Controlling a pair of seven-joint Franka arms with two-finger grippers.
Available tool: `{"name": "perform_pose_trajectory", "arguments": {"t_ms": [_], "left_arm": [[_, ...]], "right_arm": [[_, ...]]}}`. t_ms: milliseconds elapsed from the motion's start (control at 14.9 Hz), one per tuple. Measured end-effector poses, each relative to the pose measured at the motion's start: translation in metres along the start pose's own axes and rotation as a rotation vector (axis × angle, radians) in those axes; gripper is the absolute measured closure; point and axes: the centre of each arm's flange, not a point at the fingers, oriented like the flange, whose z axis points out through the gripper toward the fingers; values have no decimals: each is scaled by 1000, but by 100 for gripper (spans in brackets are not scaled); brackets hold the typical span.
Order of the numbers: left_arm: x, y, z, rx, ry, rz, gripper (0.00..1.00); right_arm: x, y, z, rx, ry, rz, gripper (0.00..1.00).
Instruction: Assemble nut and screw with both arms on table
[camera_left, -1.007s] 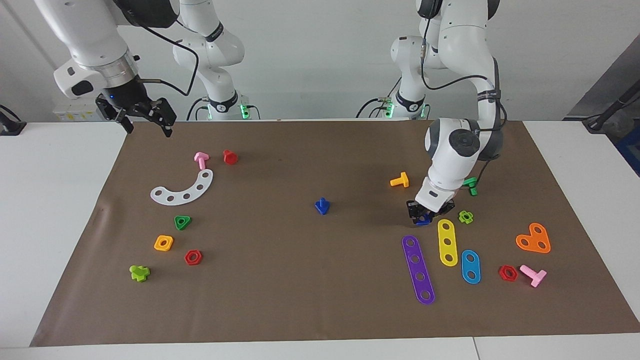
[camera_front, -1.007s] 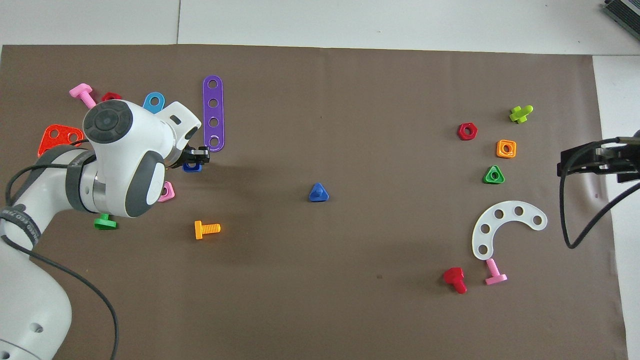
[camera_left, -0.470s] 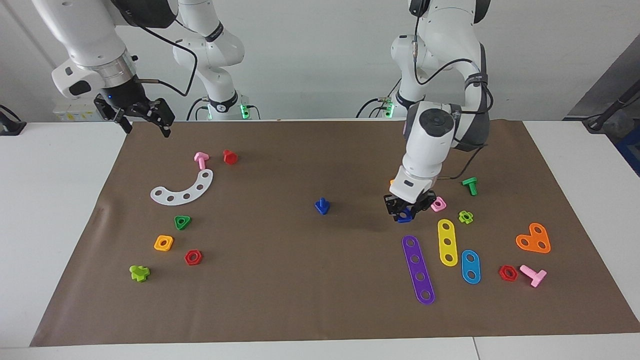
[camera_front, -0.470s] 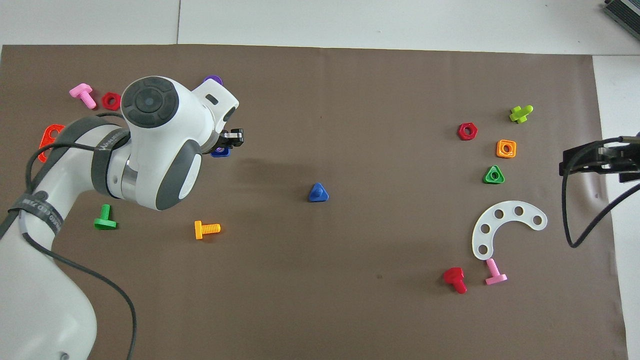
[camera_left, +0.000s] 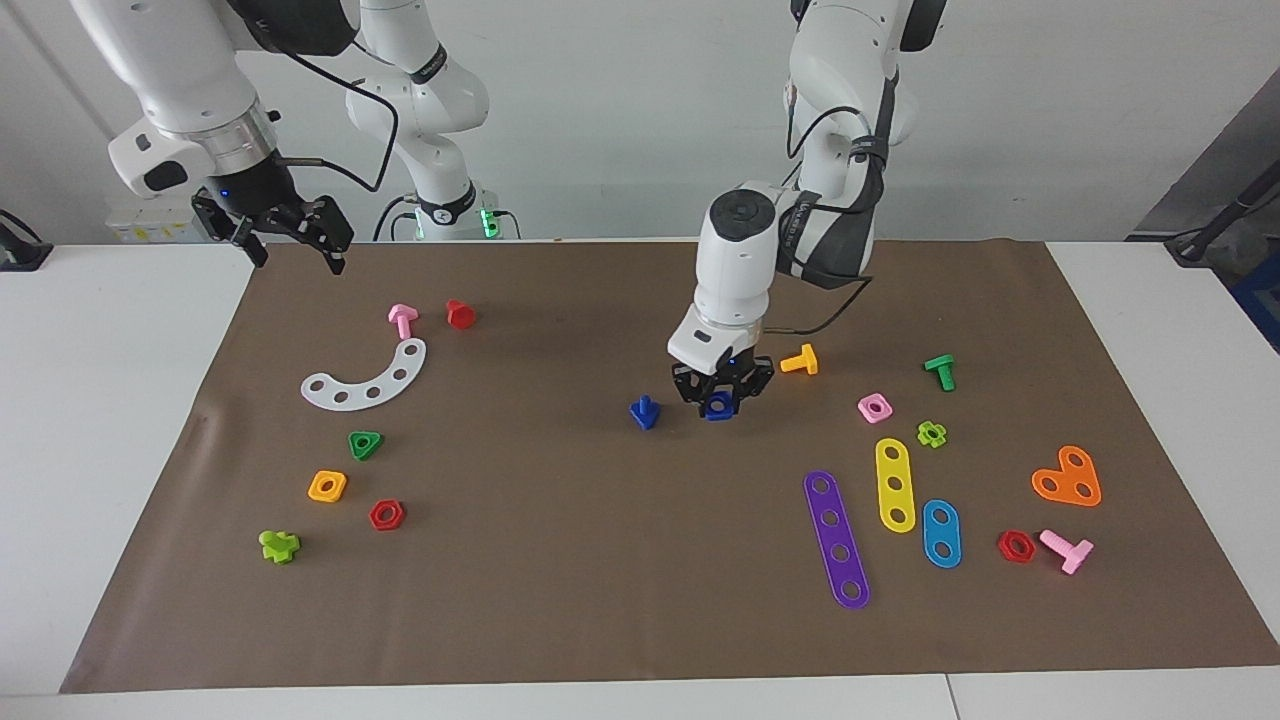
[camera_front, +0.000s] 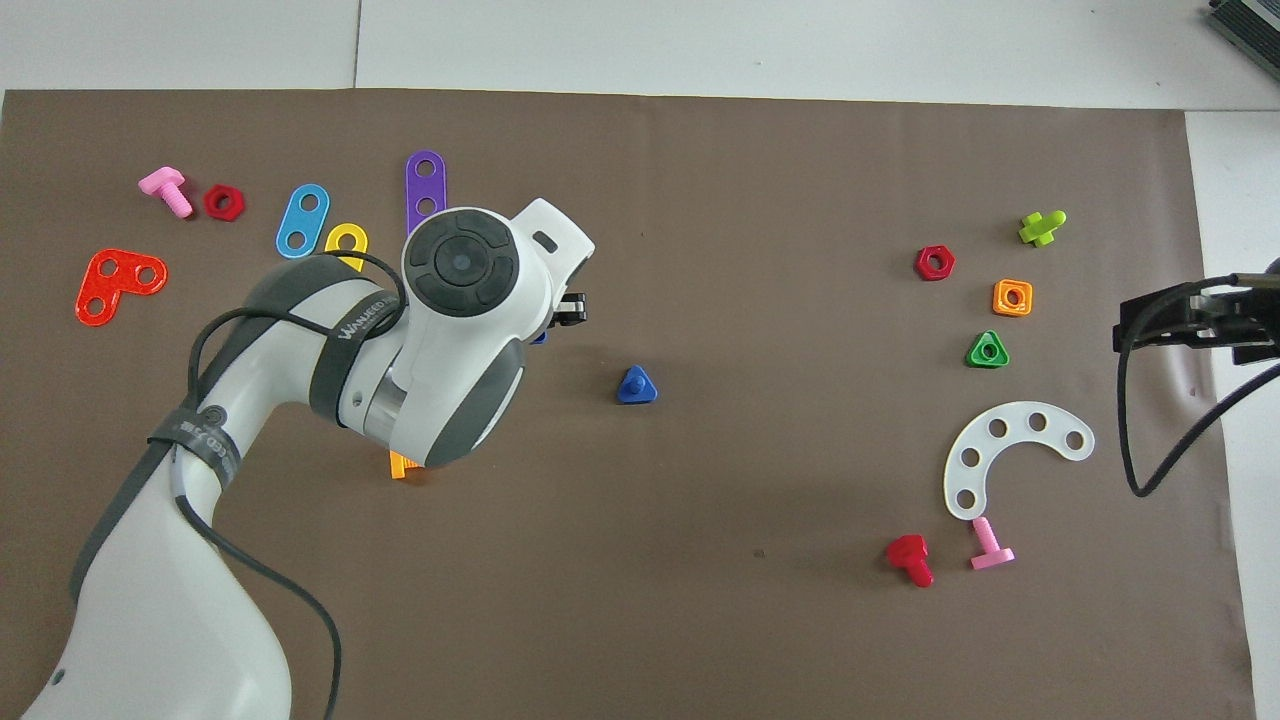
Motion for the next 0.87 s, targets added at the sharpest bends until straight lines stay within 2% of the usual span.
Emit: {"name": "perform_pose_trajectory", "arguments": {"t_ms": [403,872], "left_arm": [[-7,56,13,-9,0,13,54],[-15,66,22,-2,-11,14,54]], "right_arm": [[-1,0,-3,1,5,0,0],[-1,0,-3,1,5,0,0]]}}
